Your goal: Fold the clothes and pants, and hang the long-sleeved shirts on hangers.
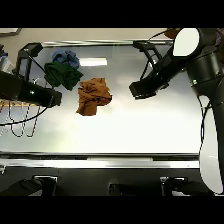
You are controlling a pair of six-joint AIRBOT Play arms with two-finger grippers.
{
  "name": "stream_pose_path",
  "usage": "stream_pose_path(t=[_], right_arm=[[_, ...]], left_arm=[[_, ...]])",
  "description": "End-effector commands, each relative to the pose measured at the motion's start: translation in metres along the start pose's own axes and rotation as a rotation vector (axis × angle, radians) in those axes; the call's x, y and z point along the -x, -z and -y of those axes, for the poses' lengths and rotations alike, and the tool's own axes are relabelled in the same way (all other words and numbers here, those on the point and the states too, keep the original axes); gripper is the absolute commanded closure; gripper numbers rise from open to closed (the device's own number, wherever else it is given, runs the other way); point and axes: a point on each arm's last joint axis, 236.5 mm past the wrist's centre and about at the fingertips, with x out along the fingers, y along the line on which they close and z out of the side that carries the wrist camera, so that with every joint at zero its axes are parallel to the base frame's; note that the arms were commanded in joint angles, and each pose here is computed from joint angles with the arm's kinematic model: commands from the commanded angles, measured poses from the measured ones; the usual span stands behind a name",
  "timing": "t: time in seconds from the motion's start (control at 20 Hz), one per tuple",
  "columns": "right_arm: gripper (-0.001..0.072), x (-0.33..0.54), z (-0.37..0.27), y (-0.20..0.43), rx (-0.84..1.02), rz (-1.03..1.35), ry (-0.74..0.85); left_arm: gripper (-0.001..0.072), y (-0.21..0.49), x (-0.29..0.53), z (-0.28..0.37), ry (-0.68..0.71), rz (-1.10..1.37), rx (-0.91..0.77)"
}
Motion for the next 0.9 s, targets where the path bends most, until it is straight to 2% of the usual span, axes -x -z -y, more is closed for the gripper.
stream_pose_path(t=[0.0, 0.1, 0.55, 0.6, 0.7, 0.85], right_arm=[[0.0682, 0.000, 0.000, 0.000, 0.001, -0.001, 0.000], [0.0682, 0.000, 0.000, 0.000, 0.001, -0.001, 0.000], [0.0682, 0.000, 0.000, 0.000, 0.001, -0.001, 0.000], [0.0682, 0.000, 0.000, 0.000, 0.001, 0.000, 0.000], [0.0682, 0.000, 0.000, -0.006, 0.001, 0.026, 0.000], [0.0682, 0.000, 0.000, -0.007, 0.001, 0.031, -0.001]], left_arm=[[0.0690, -0.003, 0.000, 0.000, 0.000, 0.012, -0.013], [0.0690, -0.012, 0.000, -0.001, -0.002, 0.050, -0.056], [0.0688, -0.012, -0.001, -0.001, -0.002, 0.048, -0.056], [0.0612, -0.015, -0.001, -0.001, -0.001, 0.056, -0.051], [-0.0013, -0.034, -0.010, 0.001, 0.011, 0.113, 0.020], [-0.0013, -0.067, -0.060, -0.003, -0.005, 0.142, 0.028]])
